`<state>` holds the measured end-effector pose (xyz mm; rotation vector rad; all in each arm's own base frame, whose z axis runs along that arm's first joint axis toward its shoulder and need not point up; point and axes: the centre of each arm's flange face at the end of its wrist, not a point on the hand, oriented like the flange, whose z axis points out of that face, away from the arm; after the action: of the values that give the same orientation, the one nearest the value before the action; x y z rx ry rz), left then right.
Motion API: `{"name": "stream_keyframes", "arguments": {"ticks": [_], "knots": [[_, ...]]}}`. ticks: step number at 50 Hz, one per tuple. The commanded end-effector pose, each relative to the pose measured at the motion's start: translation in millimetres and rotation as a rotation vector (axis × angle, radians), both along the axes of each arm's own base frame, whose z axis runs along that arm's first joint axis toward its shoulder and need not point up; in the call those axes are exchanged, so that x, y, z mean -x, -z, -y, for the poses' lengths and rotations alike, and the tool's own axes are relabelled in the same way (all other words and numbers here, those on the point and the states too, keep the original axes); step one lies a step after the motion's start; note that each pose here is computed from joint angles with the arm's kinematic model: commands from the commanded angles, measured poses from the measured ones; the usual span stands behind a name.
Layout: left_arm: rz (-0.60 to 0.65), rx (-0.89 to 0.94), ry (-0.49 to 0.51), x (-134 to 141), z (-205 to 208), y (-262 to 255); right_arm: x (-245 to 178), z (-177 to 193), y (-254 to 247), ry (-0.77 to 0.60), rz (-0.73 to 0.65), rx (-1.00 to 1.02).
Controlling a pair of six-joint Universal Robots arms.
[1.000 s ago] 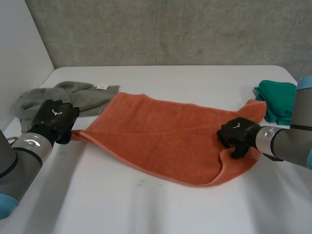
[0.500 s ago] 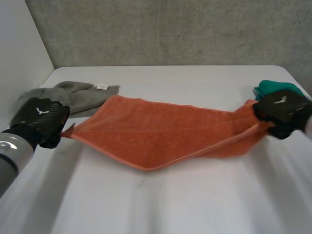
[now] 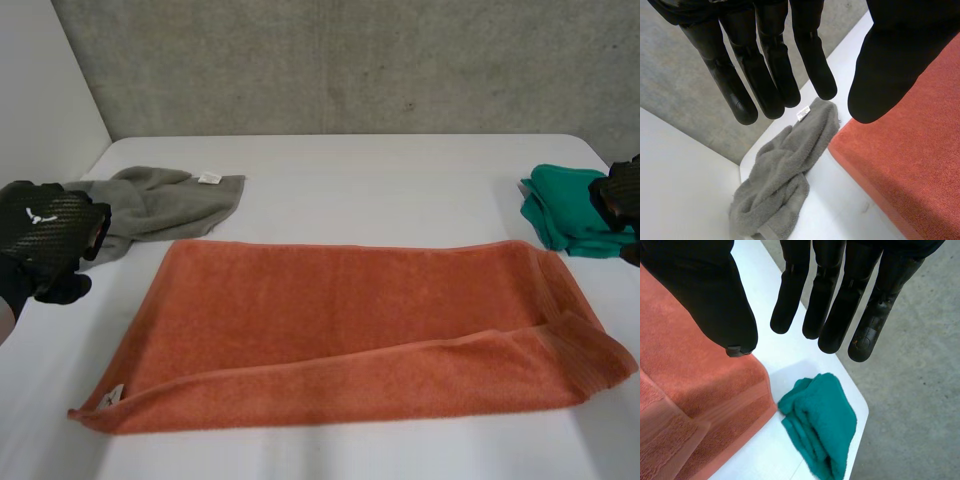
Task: Fold the laundry.
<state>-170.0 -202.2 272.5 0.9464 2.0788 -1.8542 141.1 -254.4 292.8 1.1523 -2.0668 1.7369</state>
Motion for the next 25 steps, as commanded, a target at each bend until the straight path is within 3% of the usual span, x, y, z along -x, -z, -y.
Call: {"name": "stream_keyframes", "arguments": {"ticks": [1, 25], "knots": [[0.101, -0.158, 0.139, 35, 32, 67, 0, 32, 81, 0.047, -0.07, -0.175], [0.024, -0.172, 0.126, 38, 29, 70, -1, 43, 77, 0.07, 0.017, -0.104]]}}
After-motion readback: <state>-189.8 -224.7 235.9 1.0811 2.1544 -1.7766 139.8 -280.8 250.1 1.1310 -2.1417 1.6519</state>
